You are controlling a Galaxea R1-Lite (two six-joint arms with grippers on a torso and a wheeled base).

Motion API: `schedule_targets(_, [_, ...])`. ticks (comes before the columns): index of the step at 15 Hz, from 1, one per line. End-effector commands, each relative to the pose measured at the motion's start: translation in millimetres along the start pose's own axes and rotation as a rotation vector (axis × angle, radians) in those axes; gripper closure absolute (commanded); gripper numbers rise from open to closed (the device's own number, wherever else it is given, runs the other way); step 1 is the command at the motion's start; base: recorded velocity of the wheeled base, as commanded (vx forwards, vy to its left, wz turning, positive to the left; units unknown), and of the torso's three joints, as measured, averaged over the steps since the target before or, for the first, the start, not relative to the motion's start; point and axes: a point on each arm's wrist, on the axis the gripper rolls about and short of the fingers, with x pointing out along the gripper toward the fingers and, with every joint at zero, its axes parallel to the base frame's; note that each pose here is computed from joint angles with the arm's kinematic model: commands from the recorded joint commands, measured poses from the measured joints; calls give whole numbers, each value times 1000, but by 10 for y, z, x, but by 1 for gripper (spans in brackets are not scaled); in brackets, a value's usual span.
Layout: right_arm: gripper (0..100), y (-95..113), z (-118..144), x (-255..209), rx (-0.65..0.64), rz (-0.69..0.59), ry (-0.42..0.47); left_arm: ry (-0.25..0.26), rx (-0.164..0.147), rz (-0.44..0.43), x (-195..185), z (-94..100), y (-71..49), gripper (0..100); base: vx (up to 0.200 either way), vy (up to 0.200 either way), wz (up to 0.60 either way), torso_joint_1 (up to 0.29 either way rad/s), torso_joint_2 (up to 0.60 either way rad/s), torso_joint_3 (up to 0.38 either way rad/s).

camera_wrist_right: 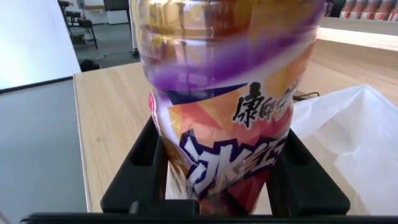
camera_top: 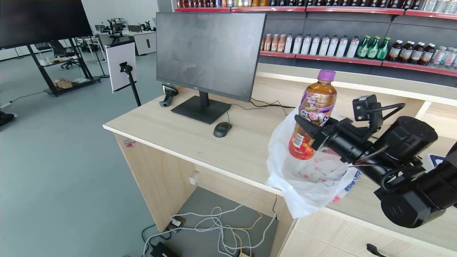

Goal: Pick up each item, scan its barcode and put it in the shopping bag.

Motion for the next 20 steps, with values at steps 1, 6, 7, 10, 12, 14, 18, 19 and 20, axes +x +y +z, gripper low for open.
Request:
schedule_targets(1, [100, -128, -183, 106, 0, -23, 19, -1, 0, 0, 0, 1, 0, 0, 0, 0, 0, 0, 0, 0])
schedule_targets(6, [100, -192, -356, 196, 5, -30, 38, -3, 1, 0, 0, 2, 0, 0, 0, 0, 0, 0, 0, 0])
schedule_targets(7, [100, -199, -385, 211, 7, -30, 41, -3, 1, 0, 0, 2, 0, 0, 0, 0, 0, 0, 0, 0])
schedule_targets(10, [100, -266, -434, 223, 4, -45, 46, -3, 2, 2, 0, 2, 0, 0, 0, 0, 0, 0, 0, 0])
schedule_targets(12, [100, -317, -469, 219, 3, -58, 52, -3, 3, 0, 0, 2, 0, 0, 0, 0, 0, 0, 0, 0])
schedule_targets(14, [100, -317, -528, 209, 9, -59, 70, -3, 3, 0, 0, 2, 0, 0, 0, 0, 0, 0, 0, 0])
schedule_targets(18, [100, -322, -658, 134, 26, -68, 122, -4, 5, 2, 0, 4, 0, 0, 0, 0, 0, 0, 0, 0])
schedule_targets(19, [100, -324, -676, 118, 28, -70, 131, -4, 5, 0, 0, 4, 0, 0, 0, 0, 0, 0, 0, 0])
schedule_targets(20, [100, -323, -690, 114, 30, -69, 135, -4, 5, 0, 0, 4, 0, 0, 0, 0, 0, 0, 0, 0])
